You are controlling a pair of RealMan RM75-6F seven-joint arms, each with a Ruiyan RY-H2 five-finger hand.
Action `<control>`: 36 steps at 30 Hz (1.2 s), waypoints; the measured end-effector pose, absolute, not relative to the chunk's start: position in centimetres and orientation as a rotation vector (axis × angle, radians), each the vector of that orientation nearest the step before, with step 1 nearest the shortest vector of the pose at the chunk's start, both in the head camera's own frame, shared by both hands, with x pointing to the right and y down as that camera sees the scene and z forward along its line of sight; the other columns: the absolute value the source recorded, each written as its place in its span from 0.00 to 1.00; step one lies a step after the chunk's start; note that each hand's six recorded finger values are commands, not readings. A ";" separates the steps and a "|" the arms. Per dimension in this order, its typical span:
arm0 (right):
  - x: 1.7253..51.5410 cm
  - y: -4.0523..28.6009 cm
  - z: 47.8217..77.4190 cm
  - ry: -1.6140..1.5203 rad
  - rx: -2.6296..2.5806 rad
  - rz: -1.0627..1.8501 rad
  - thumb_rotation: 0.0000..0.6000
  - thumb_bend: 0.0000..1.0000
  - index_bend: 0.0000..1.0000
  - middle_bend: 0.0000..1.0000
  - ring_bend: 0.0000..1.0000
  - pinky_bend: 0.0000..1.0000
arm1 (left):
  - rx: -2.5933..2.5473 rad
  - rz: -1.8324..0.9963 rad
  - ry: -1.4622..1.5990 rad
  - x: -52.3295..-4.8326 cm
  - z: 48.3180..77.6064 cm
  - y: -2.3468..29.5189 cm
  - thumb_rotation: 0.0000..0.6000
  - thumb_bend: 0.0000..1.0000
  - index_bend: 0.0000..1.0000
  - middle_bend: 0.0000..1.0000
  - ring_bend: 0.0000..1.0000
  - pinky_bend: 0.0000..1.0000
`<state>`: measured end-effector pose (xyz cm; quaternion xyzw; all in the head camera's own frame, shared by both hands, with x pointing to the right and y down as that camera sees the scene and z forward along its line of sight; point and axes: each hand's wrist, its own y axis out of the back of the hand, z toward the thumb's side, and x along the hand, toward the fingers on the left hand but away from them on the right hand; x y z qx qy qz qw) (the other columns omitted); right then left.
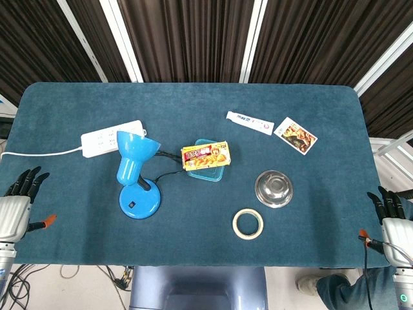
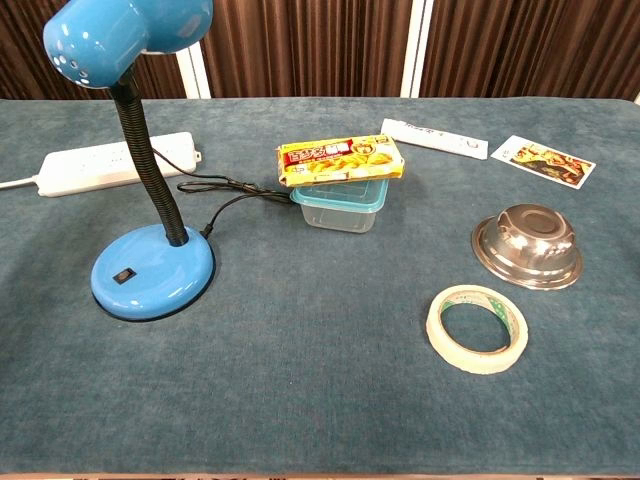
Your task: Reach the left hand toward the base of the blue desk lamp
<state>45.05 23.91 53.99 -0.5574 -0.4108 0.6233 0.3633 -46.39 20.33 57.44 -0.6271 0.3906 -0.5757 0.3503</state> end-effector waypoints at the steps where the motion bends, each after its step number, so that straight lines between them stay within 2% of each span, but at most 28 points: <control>1: 45.1 23.9 54.0 -1.057 -1.435 1.605 1.00 0.29 0.14 0.06 0.04 1.00 | -1.624 -1.491 1.012 -46.4 57.4 20.3 1.00 0.12 0.12 0.03 0.00 0.20; 36: 45.0 23.9 54.0 -1.059 -1.434 1.603 1.00 0.29 0.14 0.06 0.04 1.00 | -1.624 -1.489 1.020 -46.5 57.3 20.3 1.00 0.13 0.10 0.05 0.01 0.20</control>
